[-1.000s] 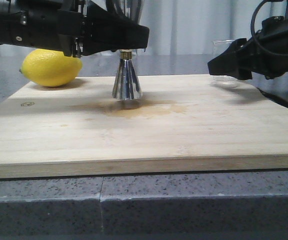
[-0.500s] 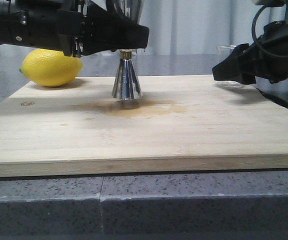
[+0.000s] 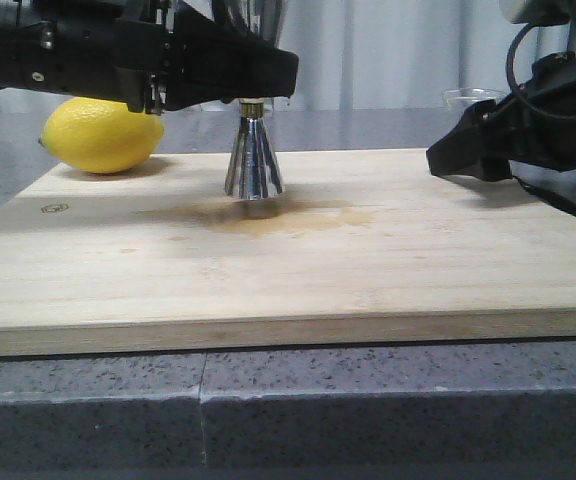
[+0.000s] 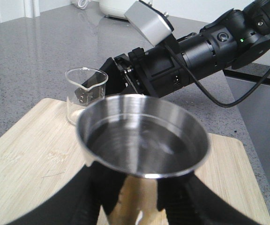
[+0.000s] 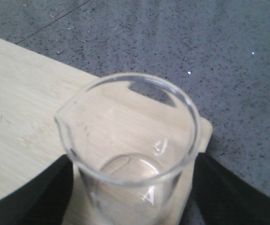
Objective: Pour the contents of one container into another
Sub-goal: 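Tilt the beaker upright and set it back on the board corner, then open the right gripper and withdraw it from the beaker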
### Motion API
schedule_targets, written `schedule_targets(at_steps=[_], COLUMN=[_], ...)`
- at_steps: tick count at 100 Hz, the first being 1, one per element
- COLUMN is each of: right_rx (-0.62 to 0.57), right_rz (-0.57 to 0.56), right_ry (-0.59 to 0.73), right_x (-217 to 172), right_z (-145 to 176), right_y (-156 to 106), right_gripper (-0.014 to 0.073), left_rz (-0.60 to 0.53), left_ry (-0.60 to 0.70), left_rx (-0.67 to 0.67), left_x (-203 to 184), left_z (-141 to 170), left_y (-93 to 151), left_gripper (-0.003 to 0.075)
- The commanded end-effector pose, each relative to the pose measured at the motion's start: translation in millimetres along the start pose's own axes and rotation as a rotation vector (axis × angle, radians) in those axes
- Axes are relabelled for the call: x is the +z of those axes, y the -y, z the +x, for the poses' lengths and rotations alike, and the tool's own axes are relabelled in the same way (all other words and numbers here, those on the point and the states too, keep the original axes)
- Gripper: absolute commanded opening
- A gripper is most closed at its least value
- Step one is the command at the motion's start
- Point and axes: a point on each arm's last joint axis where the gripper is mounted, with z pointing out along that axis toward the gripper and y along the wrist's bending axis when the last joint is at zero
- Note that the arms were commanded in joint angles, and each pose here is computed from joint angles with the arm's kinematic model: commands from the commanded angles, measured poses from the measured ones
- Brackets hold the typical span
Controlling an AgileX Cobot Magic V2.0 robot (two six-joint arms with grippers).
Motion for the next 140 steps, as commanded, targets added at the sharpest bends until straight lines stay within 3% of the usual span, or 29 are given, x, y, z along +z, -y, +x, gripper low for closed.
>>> schedule_targets(at_steps=[1, 11, 25, 40, 59, 75, 94, 140], right_rx=[0.017, 0.060, 0.109, 0.106, 0.131, 0.165, 0.219, 0.208], right_rz=[0.006, 0.019, 0.002, -0.061, -0.058, 0.015, 0.018, 0.071], right_ry=[0.113, 0.106, 0.079, 0.001, -0.030, -0.012, 0.029, 0.169], right_x=[-9.4, -16.3, -31.6, -48.6, -70.3, -94.3, -125.6, -170.7], right_z=[-23.0, -28.3, -38.4, -46.1, -54.0, -48.2, -33.0, -26.6], right_y=[3.1, 3.3, -2.2, -19.8, -37.8, -47.8, -60.1, -67.5], right_gripper=[0.0554, 0.0600, 0.0601, 0.0600, 0.0600, 0.0597, 0.0596, 0.0596], left_rz=[0.054, 0.054, 0.054, 0.054, 0.054, 0.054, 0.054, 0.054], left_ry=[0.149, 0.149, 0.149, 0.149, 0.149, 0.149, 0.149, 0.149], left_rx=[0.024, 0.024, 0.024, 0.024, 0.024, 0.024, 0.024, 0.024], left_x=[-2.2, -2.2, -2.2, -2.2, -2.2, -2.2, -2.2, -2.2], left_z=[-31.2, -31.2, -31.2, -31.2, -31.2, -31.2, -31.2, -31.2], left_y=[9.6, 9.6, 9.6, 9.6, 9.6, 9.6, 9.6, 9.6], left_gripper=[0.0259, 0.0259, 0.0259, 0.0259, 0.0259, 0.0259, 0.0259, 0.0259])
